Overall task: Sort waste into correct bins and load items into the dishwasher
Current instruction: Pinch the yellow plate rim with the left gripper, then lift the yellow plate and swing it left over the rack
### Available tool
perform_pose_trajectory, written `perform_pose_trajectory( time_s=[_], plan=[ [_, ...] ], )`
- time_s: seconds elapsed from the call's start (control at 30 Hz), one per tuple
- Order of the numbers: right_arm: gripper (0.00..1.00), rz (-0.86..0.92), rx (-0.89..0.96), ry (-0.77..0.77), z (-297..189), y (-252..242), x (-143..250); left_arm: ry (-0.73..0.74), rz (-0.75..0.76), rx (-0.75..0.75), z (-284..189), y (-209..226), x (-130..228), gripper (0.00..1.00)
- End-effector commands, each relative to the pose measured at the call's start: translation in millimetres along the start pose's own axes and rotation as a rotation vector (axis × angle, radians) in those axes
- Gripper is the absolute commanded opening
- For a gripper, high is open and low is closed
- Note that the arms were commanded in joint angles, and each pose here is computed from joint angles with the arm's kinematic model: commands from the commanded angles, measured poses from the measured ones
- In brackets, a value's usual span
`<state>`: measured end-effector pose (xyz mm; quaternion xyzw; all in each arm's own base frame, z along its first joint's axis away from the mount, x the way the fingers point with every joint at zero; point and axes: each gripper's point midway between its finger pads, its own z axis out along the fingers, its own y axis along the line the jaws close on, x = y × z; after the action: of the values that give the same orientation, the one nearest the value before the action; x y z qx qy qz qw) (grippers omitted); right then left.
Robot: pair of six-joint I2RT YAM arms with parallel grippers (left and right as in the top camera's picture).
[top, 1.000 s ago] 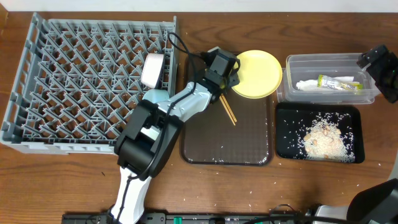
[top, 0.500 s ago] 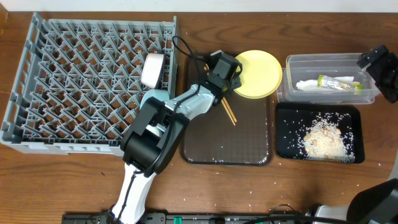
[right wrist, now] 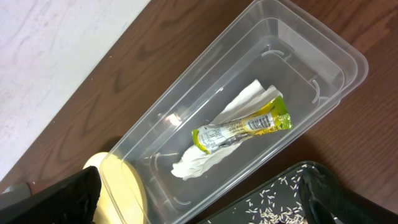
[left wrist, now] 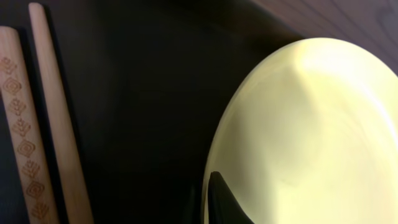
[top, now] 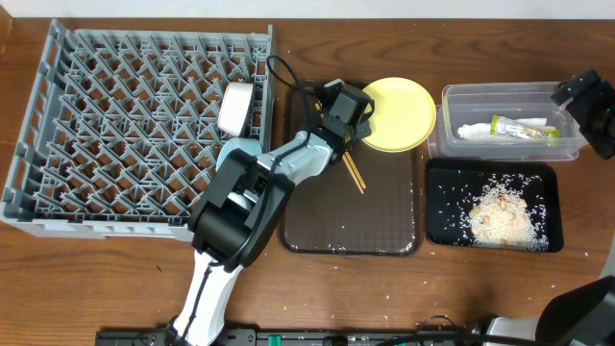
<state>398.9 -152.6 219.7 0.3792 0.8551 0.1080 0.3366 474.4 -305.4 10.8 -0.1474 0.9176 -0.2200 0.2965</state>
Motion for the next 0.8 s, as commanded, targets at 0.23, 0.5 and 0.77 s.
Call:
perform_pose_trajectory(
  time_s=[0.23,0.5,0.77],
  plan=[
    [0.99,0.006,-0.002,-0.004,-1.2,0.9,-2.0,0.045,-0.034,0.057,-4.7,4.5,-16.4,0.08],
    [0.99,0.006,-0.002,-0.004,-1.1,1.0,-1.9,0.203,-0.107,0.287,-27.6,-5.2,-39.4,0.07],
    [0.99,0.006,-0.002,-0.004,-1.1,1.0,-2.0,0.285,-0.105,0.531,-53.1,-23.7,-59.3,0.08]
  ],
)
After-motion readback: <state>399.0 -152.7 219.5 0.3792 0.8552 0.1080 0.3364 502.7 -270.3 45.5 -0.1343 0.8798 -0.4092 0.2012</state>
